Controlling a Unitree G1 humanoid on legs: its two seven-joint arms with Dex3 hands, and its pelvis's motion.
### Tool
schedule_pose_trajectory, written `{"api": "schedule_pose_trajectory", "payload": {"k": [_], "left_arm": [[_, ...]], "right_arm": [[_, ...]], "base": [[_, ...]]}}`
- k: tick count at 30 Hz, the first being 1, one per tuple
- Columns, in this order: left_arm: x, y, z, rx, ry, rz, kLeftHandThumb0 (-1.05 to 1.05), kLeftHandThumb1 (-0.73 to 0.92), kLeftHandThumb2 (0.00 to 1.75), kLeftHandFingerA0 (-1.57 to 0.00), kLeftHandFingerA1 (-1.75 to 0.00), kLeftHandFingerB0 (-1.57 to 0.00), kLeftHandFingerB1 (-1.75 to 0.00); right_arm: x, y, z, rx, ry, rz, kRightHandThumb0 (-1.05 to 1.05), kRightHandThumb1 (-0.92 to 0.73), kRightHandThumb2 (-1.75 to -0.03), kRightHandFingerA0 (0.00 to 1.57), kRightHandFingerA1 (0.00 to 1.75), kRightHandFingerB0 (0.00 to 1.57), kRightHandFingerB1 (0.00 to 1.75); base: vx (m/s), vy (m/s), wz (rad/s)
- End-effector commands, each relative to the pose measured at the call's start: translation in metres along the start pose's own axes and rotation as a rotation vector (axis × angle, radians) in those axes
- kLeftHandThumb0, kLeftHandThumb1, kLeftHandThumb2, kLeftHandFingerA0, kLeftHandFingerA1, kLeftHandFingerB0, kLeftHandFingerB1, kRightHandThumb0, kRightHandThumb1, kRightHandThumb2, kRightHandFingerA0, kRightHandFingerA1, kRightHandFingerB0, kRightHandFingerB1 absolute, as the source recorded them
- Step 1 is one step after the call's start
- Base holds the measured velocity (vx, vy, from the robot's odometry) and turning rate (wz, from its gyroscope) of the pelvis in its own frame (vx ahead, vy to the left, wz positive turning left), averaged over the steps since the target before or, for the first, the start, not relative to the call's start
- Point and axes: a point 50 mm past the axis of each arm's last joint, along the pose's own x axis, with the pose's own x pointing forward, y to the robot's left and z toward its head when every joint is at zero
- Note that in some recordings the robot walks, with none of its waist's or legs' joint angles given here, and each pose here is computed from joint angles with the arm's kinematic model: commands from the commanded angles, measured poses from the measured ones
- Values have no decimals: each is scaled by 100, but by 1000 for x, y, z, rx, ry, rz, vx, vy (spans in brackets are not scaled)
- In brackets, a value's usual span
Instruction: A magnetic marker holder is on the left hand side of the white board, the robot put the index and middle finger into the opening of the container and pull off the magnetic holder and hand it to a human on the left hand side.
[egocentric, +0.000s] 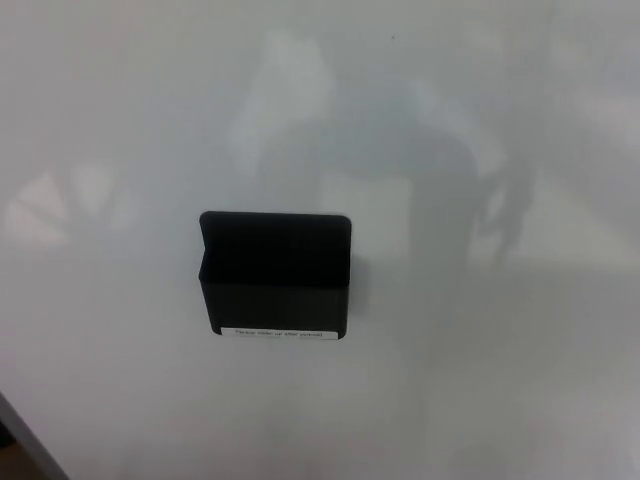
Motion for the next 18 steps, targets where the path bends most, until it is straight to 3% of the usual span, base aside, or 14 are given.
{"api": "schedule_pose_trajectory", "payload": {"k": [1, 7, 8, 10, 11, 12, 13, 15, 16, 17, 18], "left_arm": [[-20, 16, 29, -65, -486, 73, -68, 55, 58, -52, -37, -39, -33], [-44, 27, 91, -17, -847, 17, -63, 57, 57, -47, -35, -36, -33], [-54, 30, 110, -7, -927, -8, -67, 47, 79, -39, -45, -32, -43], [-64, 32, 128, 13, -1006, -25, -67, 47, 79, -39, -45, -32, -43], [-73, 34, 139, 41, -1049, -37, -61, 57, 57, -43, -33, -34, -31], [-77, 34, 144, 52, -1067, -43, -61, 57, 57, -43, -33, -34, -31], [-87, 35, 157, 68, -1124, -50, -65, 47, 78, -37, -46, -30, -42], [-103, 34, 174, 93, -1209, -62, -65, 47, 78, -37, -46, -30, -42], [-120, 32, 189, 170, -1292, -42, -65, 60, 57, -44, -33, -34, -31], [-125, 31, 193, 192, -1316, -37, -65, 60, 57, -44, -33, -34, -31], [-136, 30, 201, 238, -1366, -24, -67, 60, 57, -44, -34, -34, -31]], "right_arm": [[-13, 5, 33, 83, -427, -74, -55, -80, -64, 58, 43, 17, 27], [-8, 1, 40, 79, -435, -101, -67, -79, -64, 61, 45, 18, 27], [-7, 0, 43, 82, -444, -102, -68, -79, -64, 61, 45, 19, 28], [-5, -1, 48, 79, -461, -105, -68, -79, -64, 61, 45, 19, 28], [-4, -1, 50, 82, -467, -108, -67, -79, -64, 61, 45, 20, 28], [-4, -2, 51, 83, -470, -110, -67, -79, -64, 61, 45, 20, 28], [-3, -2, 53, 82, -473, -107, -58, -78, -64, 60, 44, 18, 27], [-1, -3, 56, 80, -477, -103, -58, -78, -64, 60, 44, 18, 27], [0, -3, 58, 104, -484, -85, -55, -79, -64, 59, 43, 19, 27], [0, -3, 58, 110, -486, -80, -55, -79, -64, 59, 43, 19, 27], [1, -3, 60, 107, -490, -79, -40, -57, -104, 51, 64, 4, 44]], "base": [[0, 0, 0], [0, 0, 0], [0, 0, 0], [0, 0, 0], [0, 0, 0], [0, 0, 0], [0, 0, 0], [0, 0, 0], [0, 0, 0], [0, 0, 0], [0, 0, 0]]}}
